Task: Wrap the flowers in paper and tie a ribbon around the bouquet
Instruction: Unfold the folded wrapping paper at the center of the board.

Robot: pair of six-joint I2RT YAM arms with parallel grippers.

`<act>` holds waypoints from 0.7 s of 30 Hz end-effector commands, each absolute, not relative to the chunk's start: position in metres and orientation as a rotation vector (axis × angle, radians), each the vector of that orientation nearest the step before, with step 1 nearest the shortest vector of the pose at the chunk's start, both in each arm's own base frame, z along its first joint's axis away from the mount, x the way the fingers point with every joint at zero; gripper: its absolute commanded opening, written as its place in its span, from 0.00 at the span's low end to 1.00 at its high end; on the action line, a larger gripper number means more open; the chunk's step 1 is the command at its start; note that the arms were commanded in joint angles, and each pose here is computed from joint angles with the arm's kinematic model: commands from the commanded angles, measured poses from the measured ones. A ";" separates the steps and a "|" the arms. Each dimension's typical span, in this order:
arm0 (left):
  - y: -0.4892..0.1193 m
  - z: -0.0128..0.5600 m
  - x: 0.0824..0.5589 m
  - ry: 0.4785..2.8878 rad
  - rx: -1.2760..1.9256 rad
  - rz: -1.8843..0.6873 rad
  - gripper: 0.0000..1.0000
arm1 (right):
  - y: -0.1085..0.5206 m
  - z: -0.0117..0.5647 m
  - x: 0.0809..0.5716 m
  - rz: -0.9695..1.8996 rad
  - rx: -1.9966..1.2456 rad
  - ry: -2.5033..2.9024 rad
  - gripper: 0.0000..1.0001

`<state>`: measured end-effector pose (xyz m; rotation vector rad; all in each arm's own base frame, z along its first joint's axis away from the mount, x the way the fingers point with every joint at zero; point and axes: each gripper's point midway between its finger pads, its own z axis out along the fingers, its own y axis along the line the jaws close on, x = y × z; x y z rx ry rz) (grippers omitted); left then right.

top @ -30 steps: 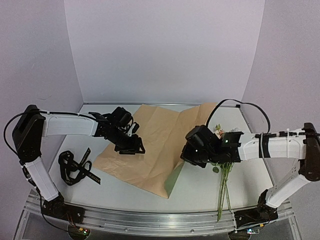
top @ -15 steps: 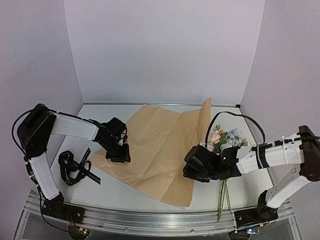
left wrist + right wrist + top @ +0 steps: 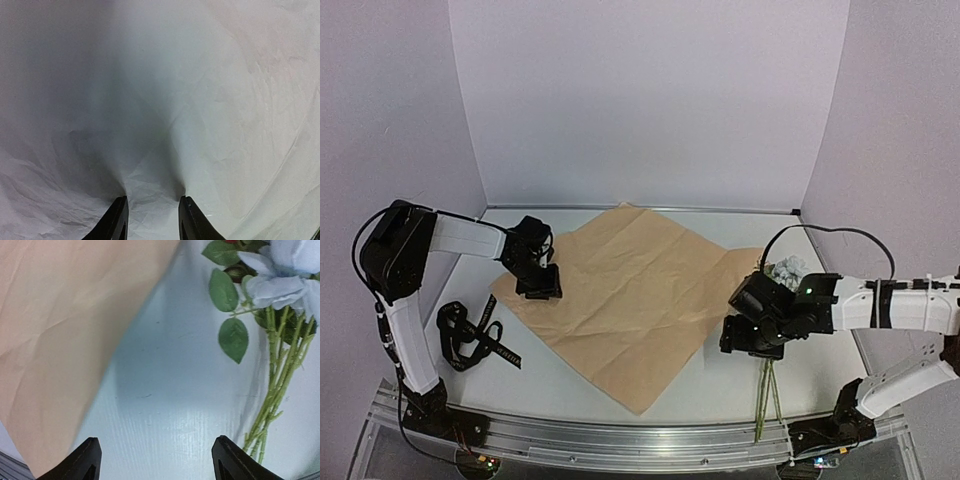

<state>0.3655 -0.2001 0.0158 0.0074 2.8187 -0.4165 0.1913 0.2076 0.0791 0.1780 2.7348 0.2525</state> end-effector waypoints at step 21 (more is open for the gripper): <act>-0.274 0.117 0.351 2.663 0.287 -0.534 0.58 | 0.113 0.074 0.186 -0.016 -0.088 2.920 0.98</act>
